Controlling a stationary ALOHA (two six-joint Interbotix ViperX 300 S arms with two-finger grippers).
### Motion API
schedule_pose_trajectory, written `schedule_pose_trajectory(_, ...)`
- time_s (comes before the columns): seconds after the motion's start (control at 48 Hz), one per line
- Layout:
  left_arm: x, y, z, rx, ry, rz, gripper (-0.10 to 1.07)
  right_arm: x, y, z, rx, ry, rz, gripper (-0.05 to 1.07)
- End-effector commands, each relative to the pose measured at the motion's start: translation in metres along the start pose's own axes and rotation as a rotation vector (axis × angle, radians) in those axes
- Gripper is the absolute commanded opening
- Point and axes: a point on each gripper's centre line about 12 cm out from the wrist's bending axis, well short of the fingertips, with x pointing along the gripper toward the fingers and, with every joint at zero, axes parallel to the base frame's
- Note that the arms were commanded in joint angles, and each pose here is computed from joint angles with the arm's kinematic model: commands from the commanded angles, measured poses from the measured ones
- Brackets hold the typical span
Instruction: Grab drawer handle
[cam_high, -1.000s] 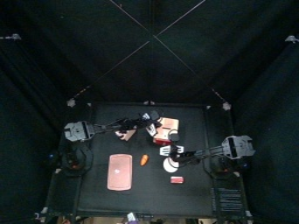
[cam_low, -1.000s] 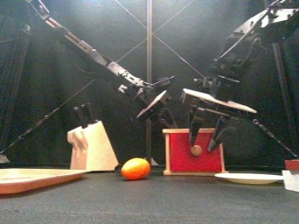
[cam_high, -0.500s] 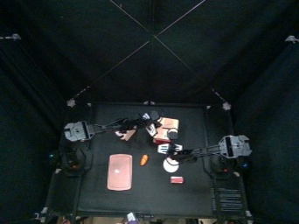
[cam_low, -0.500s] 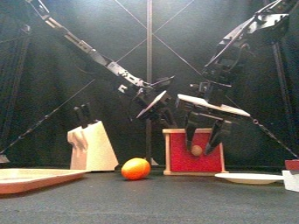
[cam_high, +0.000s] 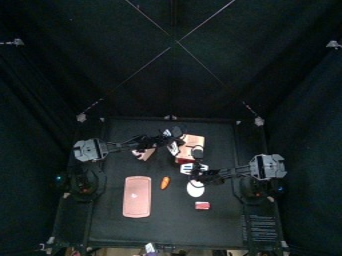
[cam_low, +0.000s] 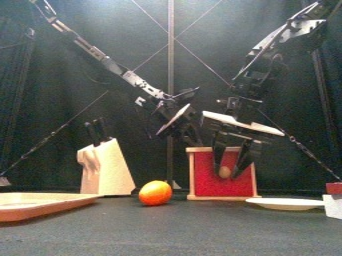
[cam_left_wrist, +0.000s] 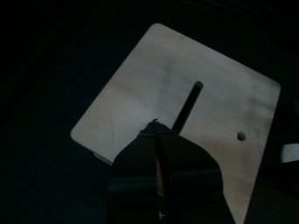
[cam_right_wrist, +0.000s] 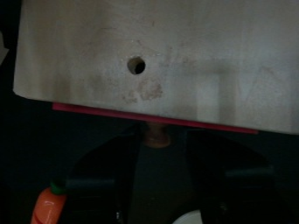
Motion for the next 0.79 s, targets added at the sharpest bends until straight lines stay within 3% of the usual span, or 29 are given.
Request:
schedule_pose_trajectory(0.0, 0.0008, 0.0019, -0.0099, -0.001, 0.03, 0.002, 0.26, -0.0051, 0.0074, 0.0066, 0.021, -0.002, 0.026, 0.67)
schedule_pose_trajectory(0.167, 0.0013, 0.0011, -0.0106, -0.004, 0.033, 0.0, 0.26, -0.005, 0.0072, 0.0056, 0.02, 0.0, 0.024, 0.56)
schedule_pose_trajectory(0.771, 0.0024, 0.0021, -0.0135, -0.007, 0.039, 0.002, 0.26, -0.0054, 0.0067, 0.0018, 0.0, 0.01, 0.031, 0.56)
